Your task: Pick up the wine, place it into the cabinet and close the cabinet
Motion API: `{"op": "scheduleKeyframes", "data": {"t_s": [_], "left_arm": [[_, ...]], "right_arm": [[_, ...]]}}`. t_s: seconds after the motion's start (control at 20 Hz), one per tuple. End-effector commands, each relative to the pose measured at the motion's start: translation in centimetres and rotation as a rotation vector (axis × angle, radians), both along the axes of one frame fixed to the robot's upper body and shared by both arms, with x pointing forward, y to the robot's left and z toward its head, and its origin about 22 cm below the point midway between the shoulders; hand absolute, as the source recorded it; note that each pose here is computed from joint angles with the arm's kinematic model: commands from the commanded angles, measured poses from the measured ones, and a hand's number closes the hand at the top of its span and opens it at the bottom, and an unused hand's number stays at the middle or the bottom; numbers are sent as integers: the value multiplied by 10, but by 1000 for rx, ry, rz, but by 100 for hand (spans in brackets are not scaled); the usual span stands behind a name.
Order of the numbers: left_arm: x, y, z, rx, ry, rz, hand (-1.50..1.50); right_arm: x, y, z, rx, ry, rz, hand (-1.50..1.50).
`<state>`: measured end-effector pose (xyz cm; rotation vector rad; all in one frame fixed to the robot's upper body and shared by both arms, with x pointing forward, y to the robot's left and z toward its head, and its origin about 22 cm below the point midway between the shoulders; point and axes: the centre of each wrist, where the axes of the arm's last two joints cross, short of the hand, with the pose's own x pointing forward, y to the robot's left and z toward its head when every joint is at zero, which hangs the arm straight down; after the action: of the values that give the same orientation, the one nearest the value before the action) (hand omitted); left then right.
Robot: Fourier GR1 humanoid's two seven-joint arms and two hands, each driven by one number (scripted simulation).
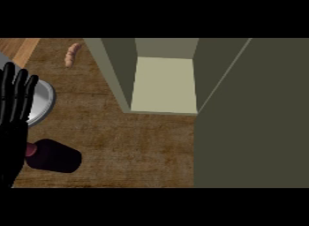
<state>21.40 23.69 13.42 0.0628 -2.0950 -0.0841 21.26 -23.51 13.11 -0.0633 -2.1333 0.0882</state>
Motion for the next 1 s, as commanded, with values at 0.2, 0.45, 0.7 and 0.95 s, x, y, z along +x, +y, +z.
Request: {"op": "scheduleKeyframes", "data": {"t_s": [0.2,0.45,0.7,0.95], "left_arm": [[-47,17,-27,16,57,-53,-150],[-72,-13,-30,-286,235,-193,-150],[-95,-18,-8,-299,237,-194,-150],[-100,-33,26,-291,226,-213,-150]], "right_arm": [[-44,2,-10,18,41,33,-150],[-60,8,-2,3,191,245,-150],[-84,7,25,-4,188,258,-150],[-60,18,24,-6,195,242,-150]]}}
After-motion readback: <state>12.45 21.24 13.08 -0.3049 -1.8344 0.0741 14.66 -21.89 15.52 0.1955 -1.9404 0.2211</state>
